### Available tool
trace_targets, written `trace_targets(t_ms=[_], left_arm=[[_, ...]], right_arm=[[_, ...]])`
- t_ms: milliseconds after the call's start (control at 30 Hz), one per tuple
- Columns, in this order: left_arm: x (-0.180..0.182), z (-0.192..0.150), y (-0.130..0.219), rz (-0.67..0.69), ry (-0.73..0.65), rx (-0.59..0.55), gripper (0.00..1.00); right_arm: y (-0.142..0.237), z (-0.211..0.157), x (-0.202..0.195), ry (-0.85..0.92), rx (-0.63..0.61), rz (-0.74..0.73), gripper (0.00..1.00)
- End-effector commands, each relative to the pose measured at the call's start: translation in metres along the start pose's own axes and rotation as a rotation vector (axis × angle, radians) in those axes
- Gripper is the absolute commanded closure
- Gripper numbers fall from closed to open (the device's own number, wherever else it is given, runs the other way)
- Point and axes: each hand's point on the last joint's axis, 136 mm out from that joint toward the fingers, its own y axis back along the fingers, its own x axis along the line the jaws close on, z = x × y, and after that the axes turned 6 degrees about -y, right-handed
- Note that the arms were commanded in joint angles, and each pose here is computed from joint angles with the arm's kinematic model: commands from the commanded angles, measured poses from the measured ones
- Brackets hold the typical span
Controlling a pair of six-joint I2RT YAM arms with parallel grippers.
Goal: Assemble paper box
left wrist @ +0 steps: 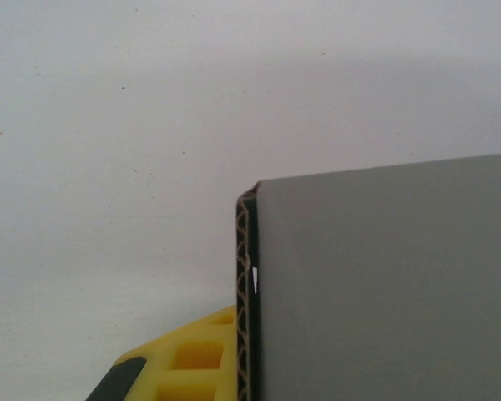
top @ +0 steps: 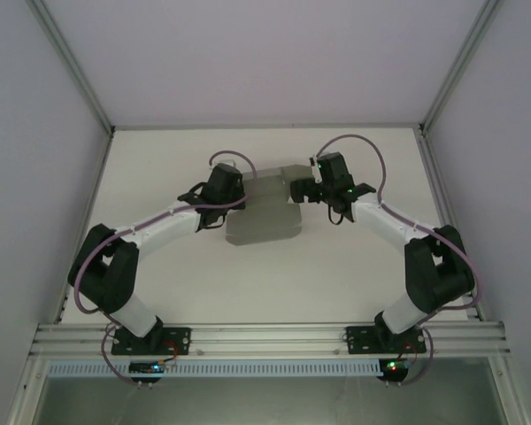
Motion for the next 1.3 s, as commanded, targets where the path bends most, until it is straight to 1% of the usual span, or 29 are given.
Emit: trace_targets(t_ms=[0, 133, 233, 333, 433, 600, 733, 800, 867, 933, 1033, 1100, 1167, 1267], left_arm=[[-0.015, 0.014, 0.007, -0.057, 0.015, -0.022, 1.0], [-0.021, 0.015, 0.004, -0.084, 0.023, -0.017, 1.0], [-0.024, 0.013, 0.002, -0.094, 0.029, -0.004, 1.0], [-0.021, 0.012, 0.0, -0.086, 0.043, 0.01, 1.0], [-0.016, 0.01, 0.001, -0.077, 0.045, 0.018, 1.0], [0.002, 0.009, 0.003, -0.049, 0.061, 0.016, 1.0], [0.011, 0.006, 0.004, -0.053, 0.045, 0.019, 1.0], [0.01, 0.006, 0.006, -0.076, 0.04, 0.014, 1.0], [0.006, 0.007, 0.008, -0.108, 0.035, 0.009, 1.0], [0.003, 0.007, 0.01, -0.139, 0.028, 0.008, 1.0], [-0.006, 0.008, 0.012, -0.193, 0.012, 0.008, 1.0], [-0.012, 0.009, 0.014, -0.225, 0.0, 0.007, 1.0], [-0.013, 0.011, 0.014, -0.23, -0.002, 0.002, 1.0], [-0.014, 0.014, 0.014, -0.231, -0.006, 0.001, 1.0]], right_arm=[[-0.003, 0.01, 0.032, 0.041, -0.009, 0.139, 0.01], [-0.016, 0.007, 0.046, 0.07, 0.012, 0.174, 0.01], [-0.026, 0.002, 0.051, 0.094, 0.025, 0.14, 0.0], [-0.024, -0.002, 0.055, 0.107, 0.028, 0.127, 0.01], [-0.008, 0.0, 0.05, 0.11, 0.028, 0.114, 0.01], [0.042, 0.001, 0.028, 0.118, -0.006, 0.09, 0.01], [0.084, 0.004, 0.0, 0.068, -0.081, 0.092, 0.01], [0.098, 0.009, -0.014, 0.027, -0.121, 0.109, 0.01], [0.108, 0.015, -0.025, -0.025, -0.125, 0.175, 0.01], [0.114, 0.018, -0.027, -0.062, -0.107, 0.286, 0.01], [0.109, 0.025, -0.029, -0.092, -0.061, 0.405, 0.08], [0.102, 0.027, -0.024, -0.042, -0.023, 0.469, 0.15], [0.09, 0.031, -0.025, 0.013, -0.003, 0.469, 0.2], [0.078, 0.028, -0.008, 0.079, 0.038, 0.552, 0.22]])
